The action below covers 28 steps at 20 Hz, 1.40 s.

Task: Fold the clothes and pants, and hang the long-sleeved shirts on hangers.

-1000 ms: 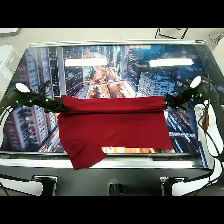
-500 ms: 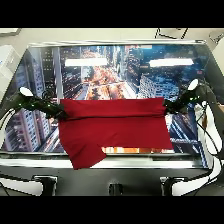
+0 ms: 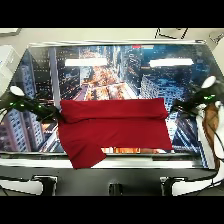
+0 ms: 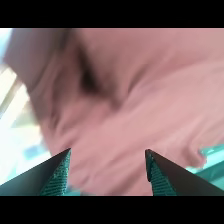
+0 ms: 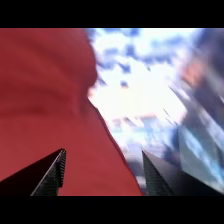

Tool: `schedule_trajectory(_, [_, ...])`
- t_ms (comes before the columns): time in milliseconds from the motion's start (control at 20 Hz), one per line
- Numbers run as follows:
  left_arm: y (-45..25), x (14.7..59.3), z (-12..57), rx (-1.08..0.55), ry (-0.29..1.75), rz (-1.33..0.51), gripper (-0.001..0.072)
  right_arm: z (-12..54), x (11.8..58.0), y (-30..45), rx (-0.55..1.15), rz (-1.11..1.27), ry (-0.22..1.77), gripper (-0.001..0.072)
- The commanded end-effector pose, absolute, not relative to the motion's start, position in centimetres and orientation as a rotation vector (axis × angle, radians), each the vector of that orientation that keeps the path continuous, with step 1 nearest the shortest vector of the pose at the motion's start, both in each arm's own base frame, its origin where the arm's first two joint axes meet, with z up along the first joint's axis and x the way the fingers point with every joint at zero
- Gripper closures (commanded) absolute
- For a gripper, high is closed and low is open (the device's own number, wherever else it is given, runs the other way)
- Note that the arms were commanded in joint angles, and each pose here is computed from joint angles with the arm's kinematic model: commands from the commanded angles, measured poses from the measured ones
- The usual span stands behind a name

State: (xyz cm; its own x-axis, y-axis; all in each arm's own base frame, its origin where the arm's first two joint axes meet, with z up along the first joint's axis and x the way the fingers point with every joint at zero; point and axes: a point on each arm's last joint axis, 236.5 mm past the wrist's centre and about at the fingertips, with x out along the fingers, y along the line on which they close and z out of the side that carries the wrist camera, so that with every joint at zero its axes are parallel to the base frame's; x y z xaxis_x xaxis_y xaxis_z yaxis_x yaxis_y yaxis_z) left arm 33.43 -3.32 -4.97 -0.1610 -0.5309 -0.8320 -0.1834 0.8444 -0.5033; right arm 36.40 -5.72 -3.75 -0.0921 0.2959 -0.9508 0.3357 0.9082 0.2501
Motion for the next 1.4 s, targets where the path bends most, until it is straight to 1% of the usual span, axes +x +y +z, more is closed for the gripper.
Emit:
schedule_trajectory(0, [-2.0, 28.4, -4.5, -0.583, 1.783, -0.294, 0.0183, -2.0, 31.9, -7.2, 0.561, -0.065, 1.754, 0.0139])
schedule_trajectory(150, [-4.3, 21.5, -7.8, -0.616, 1.805, -0.287, 0.0183, -3.6, 28.2, -5.7, 0.569, -0.061, 1.798, 0.0138])
schedule_trajectory(250, [-6.7, 18.5, -9.2, -0.666, 1.765, -0.329, 0.0184, -4.4, 26.3, -4.9, 0.573, -0.048, 1.831, 0.0138])
schedule_trajectory(400, [-9.4, 17.4, -9.8, -0.777, 1.717, -0.366, 0.0185, -4.6, 25.1, -4.4, 0.576, -0.036, 1.857, 0.0139])
schedule_trajectory(450, [-9.9, 17.2, -10.1, -0.788, 1.724, -0.368, 0.0185, -4.5, 25.0, -4.3, 0.578, -0.034, 1.857, 0.0139])
schedule_trajectory(550, [-10.7, 16.5, -10.8, -0.762, 1.751, -0.378, 0.0185, -4.4, 25.1, -4.3, 0.578, -0.033, 1.853, 0.0139])
schedule_trajectory(650, [-11.5, 17.0, -11.3, -0.752, 1.745, -0.368, 0.0194, -4.5, 24.9, -4.2, 0.580, -0.033, 1.858, 0.0139])
schedule_trajectory(700, [-11.9, 17.4, -11.5, -0.757, 1.732, -0.351, 0.0246, -4.6, 24.8, -4.2, 0.581, -0.032, 1.862, 0.0139])
schedule_trajectory(750, [-12.1, 17.8, -11.7, -0.757, 1.722, -0.336, 0.0321, -4.8, 24.6, -4.1, 0.583, -0.033, 1.866, 0.0139])
schedule_trajectory(800, [-12.3, 17.8, -11.8, -0.753, 1.726, -0.325, 0.0466, -5.1, 24.4, -4.0, 0.586, -0.034, 1.871, 0.0139])
schedule_trajectory(850, [-12.4, 17.7, -11.8, -0.747, 1.729, -0.330, 0.0665, -5.6, 24.0, -3.8, 0.591, -0.037, 1.878, 0.0139])
schedule_trajectory(900, [-12.4, 17.7, -11.8, -0.747, 1.727, -0.330, 0.0679, -6.4, 23.4, -3.6, 0.599, -0.040, 1.892, 0.0139])
schedule_trajectory(1050, [-12.1, 17.9, -11.2, -0.743, 1.722, -0.359, 0.0680, -9.3, 21.8, -2.8, 0.620, -0.055, 1.905, 0.0138])
schedule_trajectory(1250, [-11.9, 18.8, -10.1, -0.731, 1.698, -0.390, 0.0680, -11.3, 23.2, -1.7, 0.680, -0.050, 1.805, 0.0139])
schedule_trajectory(1350, [-11.8, 19.4, -9.8, -0.722, 1.680, -0.392, 0.0680, -11.7, 23.0, -1.5, 0.692, -0.048, 1.825, 0.0139])
